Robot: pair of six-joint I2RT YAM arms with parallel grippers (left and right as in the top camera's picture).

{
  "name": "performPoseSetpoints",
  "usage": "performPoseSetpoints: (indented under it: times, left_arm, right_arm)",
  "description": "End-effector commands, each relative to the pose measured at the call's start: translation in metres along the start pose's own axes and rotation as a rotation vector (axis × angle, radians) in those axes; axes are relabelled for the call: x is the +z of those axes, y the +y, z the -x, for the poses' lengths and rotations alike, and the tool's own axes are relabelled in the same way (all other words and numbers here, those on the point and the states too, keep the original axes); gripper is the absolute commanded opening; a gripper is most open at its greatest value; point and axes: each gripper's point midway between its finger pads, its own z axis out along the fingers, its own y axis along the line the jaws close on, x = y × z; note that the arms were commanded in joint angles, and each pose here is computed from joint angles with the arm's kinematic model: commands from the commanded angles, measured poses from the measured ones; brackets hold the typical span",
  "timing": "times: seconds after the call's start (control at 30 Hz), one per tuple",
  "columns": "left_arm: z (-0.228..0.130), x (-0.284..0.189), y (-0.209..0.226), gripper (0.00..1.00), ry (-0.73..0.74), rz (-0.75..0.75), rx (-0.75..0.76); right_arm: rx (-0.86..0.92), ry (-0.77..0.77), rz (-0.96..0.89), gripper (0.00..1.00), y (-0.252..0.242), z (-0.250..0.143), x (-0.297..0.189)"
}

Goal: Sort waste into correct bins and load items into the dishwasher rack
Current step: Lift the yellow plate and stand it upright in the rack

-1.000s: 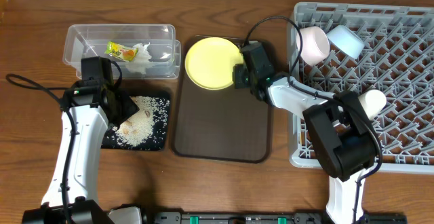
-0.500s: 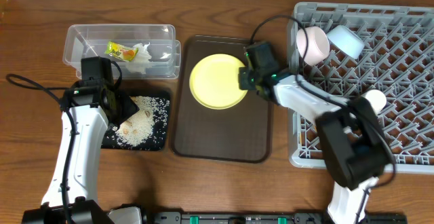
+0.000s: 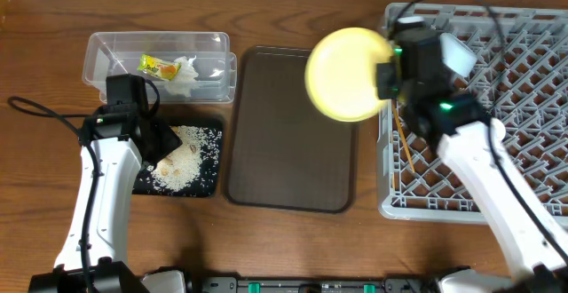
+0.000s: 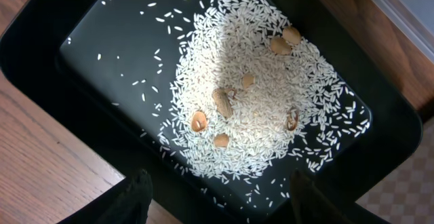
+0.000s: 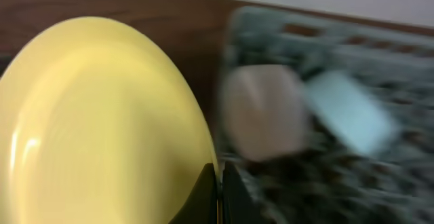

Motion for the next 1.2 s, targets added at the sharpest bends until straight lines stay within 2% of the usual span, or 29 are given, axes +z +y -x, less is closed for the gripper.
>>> performPoseSetpoints:
  times: [0.0,0.3,0.43,0.6,0.73,0.93,1.17]
  left_arm:
    - [0.005,-0.005,0.000,0.68,-0.018,-0.004,-0.011]
    - [0.005,-0.005,0.000,0.68,-0.018,-0.005,-0.011]
    - [0.005,-0.005,0.000,0.68,-0.021,-0.006,-0.012]
    - [0.005,-0.005,0.000,0.68,-0.021,-0.006,-0.012]
    - [0.005,-0.005,0.000,0.68,-0.021,-0.006,-0.012]
    - [0.005,-0.005,-0.001,0.68,-0.019,-0.011,-0.023]
    - [0.003,-0.005,-0.005,0.68,-0.007,-0.033,-0.023]
  right_arm:
    - [-0.062,-0.007,-0.215,0.01,-0.057,0.004,-0.019]
    - [-0.165,0.040,-0.606,0.01,-0.154,0.006,-0.052]
    - [-0.318,0.088,-0.627,0.01,-0.163,0.008,-0.054]
    - [-0.366,0.166,-0.651,0.01,-0.173,-0.005,-0.057]
    - [-0.384,0.252,-0.621,0.01,-0.171,-0.026,-0.053]
    - [-0.286,0.218,-0.355,0.01,-0.129,-0.037,-0.027]
    - [-0.175,0.221,-0.328,0.01,-0.121,-0.043,-0.016]
